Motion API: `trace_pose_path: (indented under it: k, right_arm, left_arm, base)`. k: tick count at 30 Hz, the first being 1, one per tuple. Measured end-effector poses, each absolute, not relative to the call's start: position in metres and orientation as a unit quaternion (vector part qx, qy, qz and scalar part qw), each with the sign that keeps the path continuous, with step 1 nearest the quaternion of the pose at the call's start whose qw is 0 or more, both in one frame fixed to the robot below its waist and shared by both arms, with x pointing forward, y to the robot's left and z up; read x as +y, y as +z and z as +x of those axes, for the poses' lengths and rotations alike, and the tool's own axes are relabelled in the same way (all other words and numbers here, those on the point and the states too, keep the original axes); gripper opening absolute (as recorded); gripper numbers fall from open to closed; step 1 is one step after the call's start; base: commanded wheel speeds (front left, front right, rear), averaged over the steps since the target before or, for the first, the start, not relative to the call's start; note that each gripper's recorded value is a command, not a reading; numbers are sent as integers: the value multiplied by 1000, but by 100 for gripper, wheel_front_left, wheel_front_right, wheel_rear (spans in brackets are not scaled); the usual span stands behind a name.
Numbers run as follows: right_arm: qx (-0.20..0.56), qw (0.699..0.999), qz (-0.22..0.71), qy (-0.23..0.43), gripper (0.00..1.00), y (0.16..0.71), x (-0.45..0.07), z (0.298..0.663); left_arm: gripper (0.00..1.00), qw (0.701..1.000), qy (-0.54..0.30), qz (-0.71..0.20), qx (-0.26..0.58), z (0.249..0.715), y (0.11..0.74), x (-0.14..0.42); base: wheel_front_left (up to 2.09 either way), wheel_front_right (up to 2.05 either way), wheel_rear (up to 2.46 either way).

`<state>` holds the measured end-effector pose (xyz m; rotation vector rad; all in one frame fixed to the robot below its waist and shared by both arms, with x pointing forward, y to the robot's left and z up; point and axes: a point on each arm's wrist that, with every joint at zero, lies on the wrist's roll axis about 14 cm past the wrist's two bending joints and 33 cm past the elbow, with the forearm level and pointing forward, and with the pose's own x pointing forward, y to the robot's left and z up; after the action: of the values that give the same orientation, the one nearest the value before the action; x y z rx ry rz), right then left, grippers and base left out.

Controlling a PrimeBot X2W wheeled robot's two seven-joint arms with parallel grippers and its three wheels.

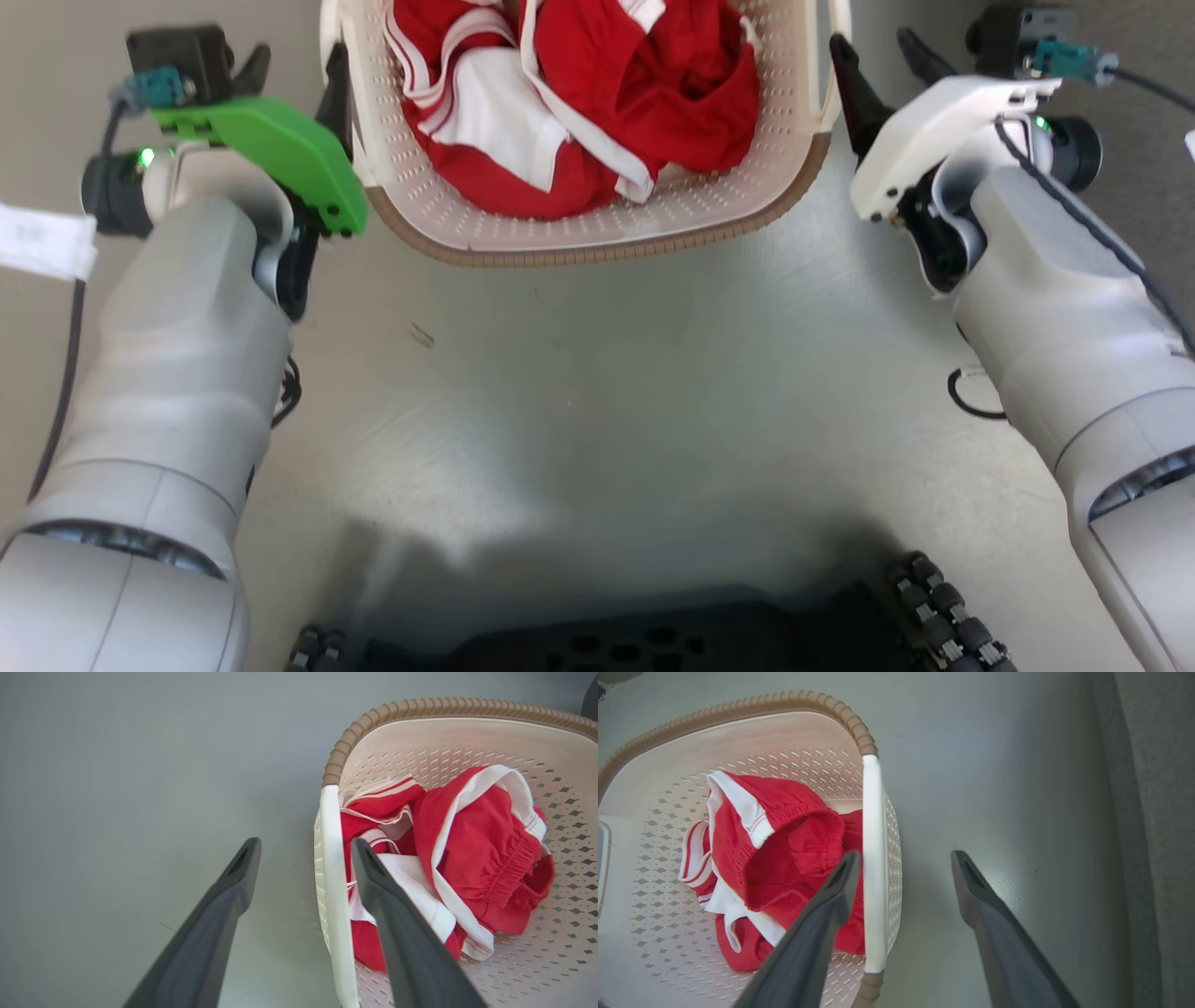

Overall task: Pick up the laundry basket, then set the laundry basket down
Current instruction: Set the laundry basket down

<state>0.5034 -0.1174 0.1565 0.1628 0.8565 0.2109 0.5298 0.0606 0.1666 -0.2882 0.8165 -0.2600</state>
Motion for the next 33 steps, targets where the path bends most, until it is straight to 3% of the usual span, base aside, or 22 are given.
trace_pose_path:
  k: [12, 33]
  right_arm:
    - [323, 937, 98, 90, 100, 235, -130, 535]
    - [177, 975, 98, 91, 100, 368, -128, 515]
  left_arm:
    - [100, 921, -136, -138, 337, 537, 231, 61]
    - [100, 975, -121, -110, 153, 541, 383, 78]
  base:
    - [0, 0, 0]
    - [0, 0, 0]
